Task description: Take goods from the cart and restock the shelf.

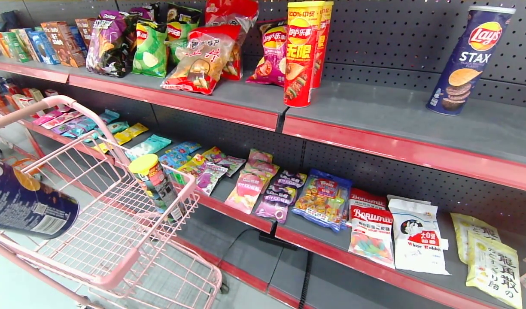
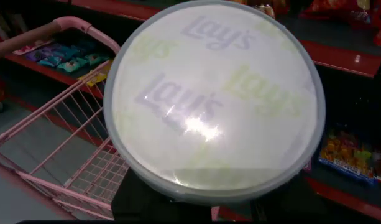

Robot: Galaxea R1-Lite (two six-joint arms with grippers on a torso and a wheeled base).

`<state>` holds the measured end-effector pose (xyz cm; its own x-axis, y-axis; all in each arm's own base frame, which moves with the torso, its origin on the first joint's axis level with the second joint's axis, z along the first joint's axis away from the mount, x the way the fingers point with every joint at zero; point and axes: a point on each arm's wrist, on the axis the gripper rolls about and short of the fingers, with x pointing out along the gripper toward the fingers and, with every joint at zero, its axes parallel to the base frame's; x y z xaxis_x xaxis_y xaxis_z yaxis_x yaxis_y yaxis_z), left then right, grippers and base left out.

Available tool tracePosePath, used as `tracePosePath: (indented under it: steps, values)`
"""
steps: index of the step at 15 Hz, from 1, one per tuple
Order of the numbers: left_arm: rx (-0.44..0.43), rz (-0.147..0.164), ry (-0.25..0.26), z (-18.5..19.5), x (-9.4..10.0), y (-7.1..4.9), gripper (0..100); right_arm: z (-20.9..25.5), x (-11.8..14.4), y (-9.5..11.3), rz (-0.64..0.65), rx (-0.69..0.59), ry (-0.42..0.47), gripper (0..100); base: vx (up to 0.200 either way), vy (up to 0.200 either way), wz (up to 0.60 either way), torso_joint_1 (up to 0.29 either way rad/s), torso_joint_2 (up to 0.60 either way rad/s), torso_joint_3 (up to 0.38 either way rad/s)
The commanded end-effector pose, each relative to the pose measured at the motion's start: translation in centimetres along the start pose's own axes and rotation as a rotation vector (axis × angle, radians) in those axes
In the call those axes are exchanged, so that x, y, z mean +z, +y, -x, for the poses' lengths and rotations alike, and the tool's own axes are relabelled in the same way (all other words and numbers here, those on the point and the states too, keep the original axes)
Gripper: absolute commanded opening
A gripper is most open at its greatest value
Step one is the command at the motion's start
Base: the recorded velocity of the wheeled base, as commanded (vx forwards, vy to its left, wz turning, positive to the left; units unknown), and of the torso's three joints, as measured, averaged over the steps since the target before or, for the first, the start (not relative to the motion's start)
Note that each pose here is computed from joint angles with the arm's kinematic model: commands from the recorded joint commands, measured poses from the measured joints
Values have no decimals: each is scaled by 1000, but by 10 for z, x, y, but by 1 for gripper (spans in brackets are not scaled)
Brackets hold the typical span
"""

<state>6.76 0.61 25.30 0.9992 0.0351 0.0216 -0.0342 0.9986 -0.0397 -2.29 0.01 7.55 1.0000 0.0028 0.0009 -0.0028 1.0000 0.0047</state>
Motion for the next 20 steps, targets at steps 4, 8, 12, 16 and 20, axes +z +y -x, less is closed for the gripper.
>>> tracePosePath:
  steps: [4,8,12,16,20]
  values:
    - [-15,-12,-31,8,2,-1,0,0,0,0,0,0,1,100,0,0,0,0,0,0]
    - [-25,-37,-33,8,3,-1,0,0,0,0,0,0,1,100,0,0,0,0,0,0]
    - [-25,-40,-33,8,2,-1,0,0,0,0,0,0,1,100,0,0,0,0,0,0]
    - [-25,-52,-31,8,2,-1,0,0,0,0,0,0,1,100,0,0,0,0,0,0]
    - [-28,-52,-28,7,2,-1,0,0,0,0,0,0,1,100,0,0,0,0,0,0]
